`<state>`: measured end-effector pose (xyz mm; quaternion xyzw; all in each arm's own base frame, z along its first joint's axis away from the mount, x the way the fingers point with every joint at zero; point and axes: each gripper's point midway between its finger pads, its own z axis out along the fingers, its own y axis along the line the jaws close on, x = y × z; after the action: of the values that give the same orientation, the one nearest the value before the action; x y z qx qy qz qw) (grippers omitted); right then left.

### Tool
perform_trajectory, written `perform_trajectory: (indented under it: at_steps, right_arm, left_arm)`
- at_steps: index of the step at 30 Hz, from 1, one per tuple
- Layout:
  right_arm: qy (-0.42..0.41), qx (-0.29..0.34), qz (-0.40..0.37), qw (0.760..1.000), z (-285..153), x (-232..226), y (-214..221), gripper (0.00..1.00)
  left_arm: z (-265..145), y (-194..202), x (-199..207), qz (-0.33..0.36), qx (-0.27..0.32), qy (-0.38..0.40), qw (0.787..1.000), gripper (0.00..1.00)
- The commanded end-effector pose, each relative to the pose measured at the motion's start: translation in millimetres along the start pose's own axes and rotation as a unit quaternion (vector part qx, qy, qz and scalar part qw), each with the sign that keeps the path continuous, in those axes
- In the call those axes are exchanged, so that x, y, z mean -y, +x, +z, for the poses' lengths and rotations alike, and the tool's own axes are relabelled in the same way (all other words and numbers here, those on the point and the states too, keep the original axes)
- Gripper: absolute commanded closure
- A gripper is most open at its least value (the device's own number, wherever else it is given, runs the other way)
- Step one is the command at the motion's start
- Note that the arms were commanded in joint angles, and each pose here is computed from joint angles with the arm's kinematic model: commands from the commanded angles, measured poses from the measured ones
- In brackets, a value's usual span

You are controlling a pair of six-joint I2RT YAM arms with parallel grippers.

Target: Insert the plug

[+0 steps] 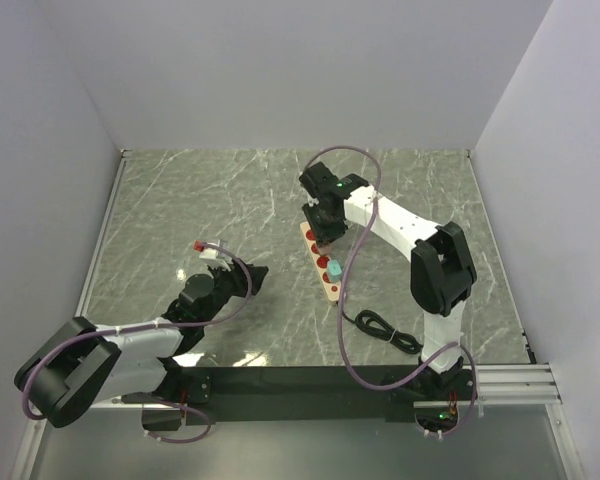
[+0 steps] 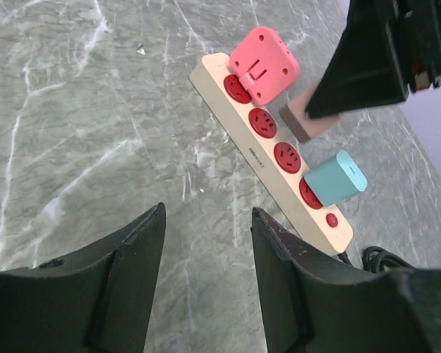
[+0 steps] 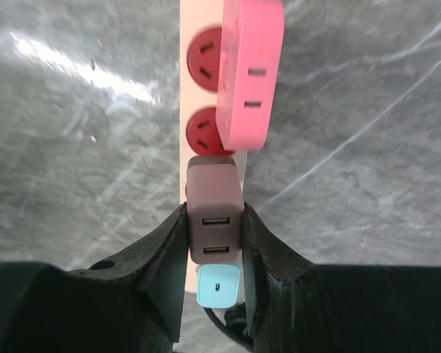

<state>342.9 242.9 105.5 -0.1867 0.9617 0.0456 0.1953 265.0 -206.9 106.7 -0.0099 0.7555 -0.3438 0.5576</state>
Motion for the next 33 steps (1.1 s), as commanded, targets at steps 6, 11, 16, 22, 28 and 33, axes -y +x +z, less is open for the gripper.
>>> perform_trajectory:
  at_steps: [6, 11, 16, 22, 28, 33]
  right_arm:
    - [0.015, -0.040, 0.004, 0.999, -16, 9, 17, 1.00]
    - [0.021, -0.050, 0.010, 0.998, -14, 11, 24, 1.00]
    - [0.023, -0.046, 0.023, 0.998, -11, 10, 22, 1.00]
    - [0.021, -0.043, 0.029, 0.998, -6, 8, 22, 1.00]
    - [0.031, -0.055, 0.032, 0.997, 4, 11, 29, 1.00]
    - [0.032, -0.046, 0.038, 0.998, 7, 10, 26, 1.00]
  left_arm:
    - [-4, -9, 4, -0.009, 0.013, 0.020, 1.000, 0.44]
    - [-4, -7, 3, -0.013, 0.007, 0.026, 1.000, 0.44]
    - [-4, -7, 2, -0.015, 0.007, 0.028, 0.999, 0.44]
    - [-5, -5, 3, -0.016, 0.005, 0.032, 0.999, 0.44]
    - [-6, -5, 3, -0.018, 0.005, 0.032, 0.999, 0.44]
    - [-5, -5, 3, -0.017, 0.004, 0.032, 0.999, 0.44]
